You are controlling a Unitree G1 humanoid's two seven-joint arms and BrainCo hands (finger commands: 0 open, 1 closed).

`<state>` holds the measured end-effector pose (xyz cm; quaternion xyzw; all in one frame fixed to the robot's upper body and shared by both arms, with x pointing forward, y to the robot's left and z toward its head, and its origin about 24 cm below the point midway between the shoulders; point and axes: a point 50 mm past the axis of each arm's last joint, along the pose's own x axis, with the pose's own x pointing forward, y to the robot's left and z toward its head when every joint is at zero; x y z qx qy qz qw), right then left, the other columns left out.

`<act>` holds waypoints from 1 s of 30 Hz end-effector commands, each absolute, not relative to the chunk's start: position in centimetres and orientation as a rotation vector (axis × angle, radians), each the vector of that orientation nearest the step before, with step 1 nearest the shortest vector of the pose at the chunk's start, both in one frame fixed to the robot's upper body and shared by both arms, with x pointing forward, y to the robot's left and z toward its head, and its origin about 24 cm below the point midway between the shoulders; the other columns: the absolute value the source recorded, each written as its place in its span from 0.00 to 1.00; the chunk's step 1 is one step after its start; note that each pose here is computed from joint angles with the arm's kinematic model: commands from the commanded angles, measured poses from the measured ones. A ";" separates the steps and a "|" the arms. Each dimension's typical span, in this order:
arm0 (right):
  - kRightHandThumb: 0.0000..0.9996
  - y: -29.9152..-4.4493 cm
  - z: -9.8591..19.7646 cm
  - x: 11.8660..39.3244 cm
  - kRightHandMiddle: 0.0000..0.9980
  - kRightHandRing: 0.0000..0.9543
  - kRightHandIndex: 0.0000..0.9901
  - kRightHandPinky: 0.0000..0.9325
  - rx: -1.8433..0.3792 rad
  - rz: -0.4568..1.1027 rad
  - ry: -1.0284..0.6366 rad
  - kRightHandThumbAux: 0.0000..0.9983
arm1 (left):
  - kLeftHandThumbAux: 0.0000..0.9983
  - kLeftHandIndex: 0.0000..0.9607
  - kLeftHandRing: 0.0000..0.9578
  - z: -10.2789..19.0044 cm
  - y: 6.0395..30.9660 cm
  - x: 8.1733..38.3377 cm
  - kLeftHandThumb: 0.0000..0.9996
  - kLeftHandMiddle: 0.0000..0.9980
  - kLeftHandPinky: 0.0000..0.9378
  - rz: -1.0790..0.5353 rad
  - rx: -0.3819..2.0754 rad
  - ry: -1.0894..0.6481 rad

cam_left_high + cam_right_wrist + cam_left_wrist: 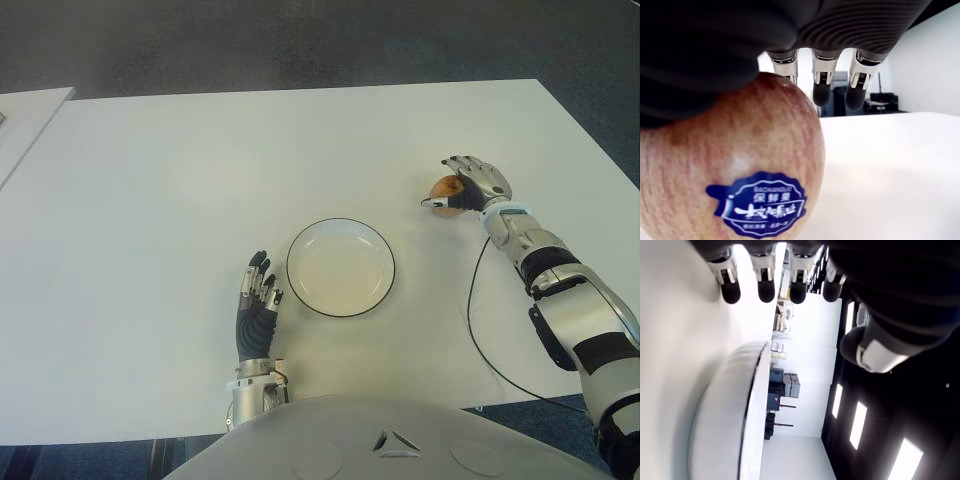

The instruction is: Put the apples into the plate.

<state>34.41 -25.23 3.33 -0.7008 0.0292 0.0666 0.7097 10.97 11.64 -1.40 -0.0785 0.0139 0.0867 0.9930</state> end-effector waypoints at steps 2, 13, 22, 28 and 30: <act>0.23 -24.5 1.0 33.2 0.00 0.00 0.00 0.00 -1.536 0.217 0.132 0.33 | 0.55 0.01 0.00 -1.4 11.3 11.1 0.08 0.02 0.00 0.194 -0.180 0.018; 0.21 -23.9 -0.2 32.7 0.00 0.00 0.00 0.00 -1.553 0.256 0.174 0.33 | 0.54 0.01 0.00 -1.6 11.6 11.1 0.11 0.02 0.00 0.208 -0.196 0.028; 0.22 -23.8 -0.1 32.8 0.00 0.00 0.00 0.02 -1.525 0.253 0.166 0.35 | 0.56 0.01 0.00 -1.8 11.7 10.9 0.11 0.02 0.00 0.212 -0.205 0.039; 0.22 -23.9 -0.1 32.8 0.00 0.00 0.00 0.02 -1.508 0.240 0.178 0.36 | 0.56 0.02 0.00 -1.4 11.7 11.0 0.12 0.03 0.00 0.215 -0.200 0.006; 0.22 -24.0 -0.1 32.8 0.00 0.00 0.00 0.02 -1.504 0.237 0.178 0.37 | 0.56 0.03 0.00 -1.3 11.7 10.9 0.12 0.04 0.00 0.215 -0.211 0.000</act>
